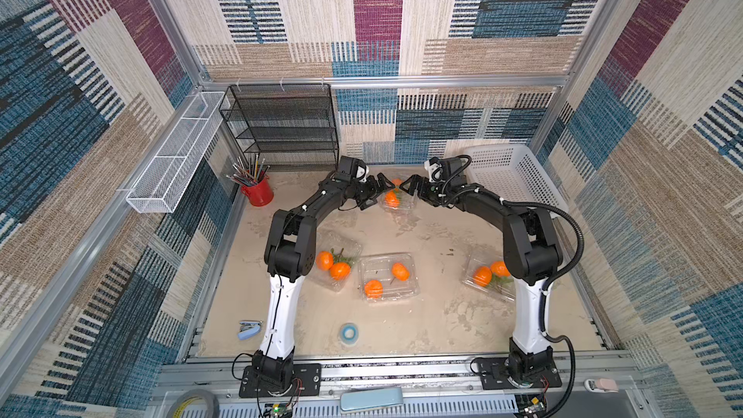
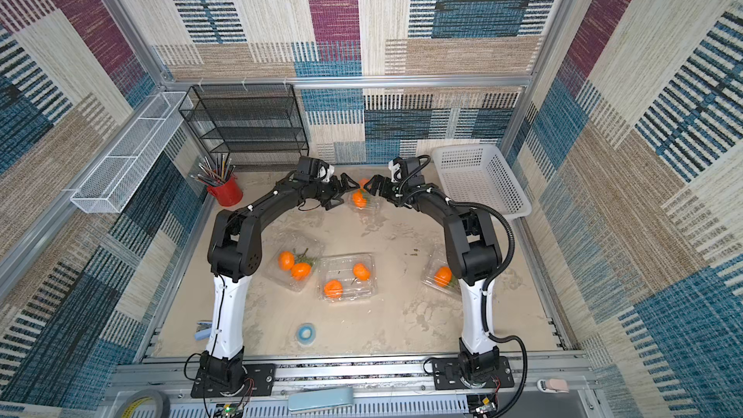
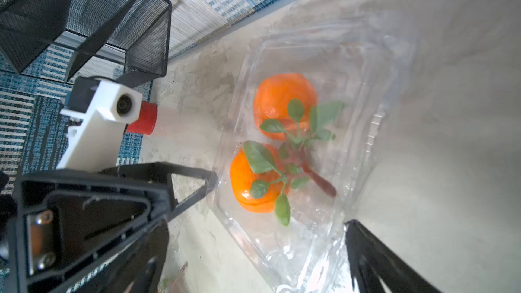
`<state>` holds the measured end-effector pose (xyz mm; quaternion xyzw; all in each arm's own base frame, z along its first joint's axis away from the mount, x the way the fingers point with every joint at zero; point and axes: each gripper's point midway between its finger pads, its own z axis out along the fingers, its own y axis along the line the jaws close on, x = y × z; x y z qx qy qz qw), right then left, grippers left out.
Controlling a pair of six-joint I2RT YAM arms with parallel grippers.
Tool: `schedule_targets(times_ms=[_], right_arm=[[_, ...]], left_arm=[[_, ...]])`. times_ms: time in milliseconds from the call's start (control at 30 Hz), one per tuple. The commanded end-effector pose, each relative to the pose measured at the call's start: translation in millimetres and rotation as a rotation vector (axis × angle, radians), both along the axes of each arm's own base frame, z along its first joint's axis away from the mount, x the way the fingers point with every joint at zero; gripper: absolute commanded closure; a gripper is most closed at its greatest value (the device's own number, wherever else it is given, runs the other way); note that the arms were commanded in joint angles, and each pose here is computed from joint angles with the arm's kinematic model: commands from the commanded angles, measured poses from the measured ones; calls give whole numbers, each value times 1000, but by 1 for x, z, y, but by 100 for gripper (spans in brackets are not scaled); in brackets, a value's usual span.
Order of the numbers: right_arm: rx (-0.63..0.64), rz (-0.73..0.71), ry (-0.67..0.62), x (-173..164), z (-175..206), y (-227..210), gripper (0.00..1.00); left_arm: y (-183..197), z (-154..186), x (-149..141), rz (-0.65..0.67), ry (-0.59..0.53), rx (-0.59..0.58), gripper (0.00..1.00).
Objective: Take oranges out of containers
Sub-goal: Open the packing box at the center of the board.
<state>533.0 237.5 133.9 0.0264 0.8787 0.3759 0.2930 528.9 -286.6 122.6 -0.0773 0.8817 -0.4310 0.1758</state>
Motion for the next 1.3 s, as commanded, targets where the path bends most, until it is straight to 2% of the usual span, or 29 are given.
schedule_targets(times_ms=[0,267,667,1267], right_arm=[[-7,9,15,-3,4,-3,2],[60,12,-6,-15,7,-23,2],[128,101,-79,26,11,-10,2],[205,152,-78,23,-4,-3,2]], left_arm=[[9,7,-10,-14,-22,39,1],[21,-11,2,33,9,25,1],[12,-10,39,39,-7,-4,1],[-3,-26,49,36,25,-68,1]])
